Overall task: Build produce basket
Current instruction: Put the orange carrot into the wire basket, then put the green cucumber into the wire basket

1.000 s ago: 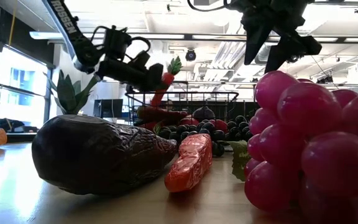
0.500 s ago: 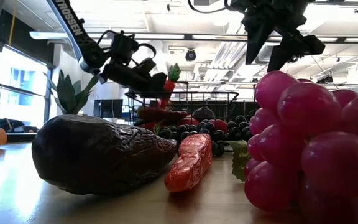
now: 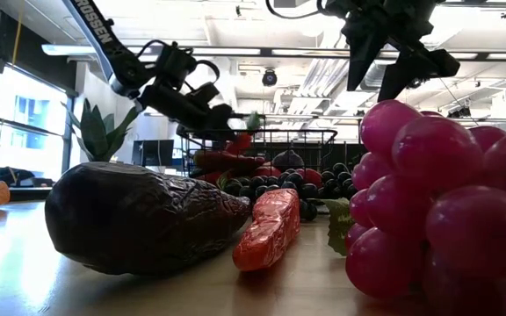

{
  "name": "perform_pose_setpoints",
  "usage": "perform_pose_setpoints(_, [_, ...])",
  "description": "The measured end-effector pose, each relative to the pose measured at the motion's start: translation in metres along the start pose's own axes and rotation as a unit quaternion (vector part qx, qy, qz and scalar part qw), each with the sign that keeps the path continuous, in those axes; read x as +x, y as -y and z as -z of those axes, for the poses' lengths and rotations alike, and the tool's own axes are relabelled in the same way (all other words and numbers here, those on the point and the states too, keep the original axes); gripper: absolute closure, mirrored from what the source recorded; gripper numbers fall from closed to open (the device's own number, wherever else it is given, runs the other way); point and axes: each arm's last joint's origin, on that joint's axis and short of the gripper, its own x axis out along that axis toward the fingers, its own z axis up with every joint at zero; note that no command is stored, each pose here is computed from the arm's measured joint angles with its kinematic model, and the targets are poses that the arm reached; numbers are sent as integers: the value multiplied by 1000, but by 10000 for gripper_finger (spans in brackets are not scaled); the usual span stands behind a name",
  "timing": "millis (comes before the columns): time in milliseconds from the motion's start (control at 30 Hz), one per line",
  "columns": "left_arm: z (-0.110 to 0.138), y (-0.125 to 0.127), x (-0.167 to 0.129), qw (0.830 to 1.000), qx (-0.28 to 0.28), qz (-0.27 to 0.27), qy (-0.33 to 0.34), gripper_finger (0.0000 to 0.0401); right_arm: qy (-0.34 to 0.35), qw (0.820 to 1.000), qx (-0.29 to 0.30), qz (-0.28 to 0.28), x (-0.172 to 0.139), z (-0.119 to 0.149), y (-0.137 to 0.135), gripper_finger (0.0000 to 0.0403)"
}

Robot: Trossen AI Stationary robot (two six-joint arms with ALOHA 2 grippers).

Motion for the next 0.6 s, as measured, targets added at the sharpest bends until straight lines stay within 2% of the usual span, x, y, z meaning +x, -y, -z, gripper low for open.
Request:
perform_pose_setpoints(200, [-7, -1, -7, 1000, 0, -5, 4, 163, 0, 1000, 1, 0, 0, 0, 0, 178])
perform_pose_setpoints(400, [-18, -3, -15, 1000, 3, -12, 16, 162, -2, 1000, 4, -1, 0, 0, 0, 178])
perform_pose_setpoints(600, [-38, -3, -36, 999, 18, -10, 40, 164, -54, 998, 15, -14, 0, 5, -1, 178])
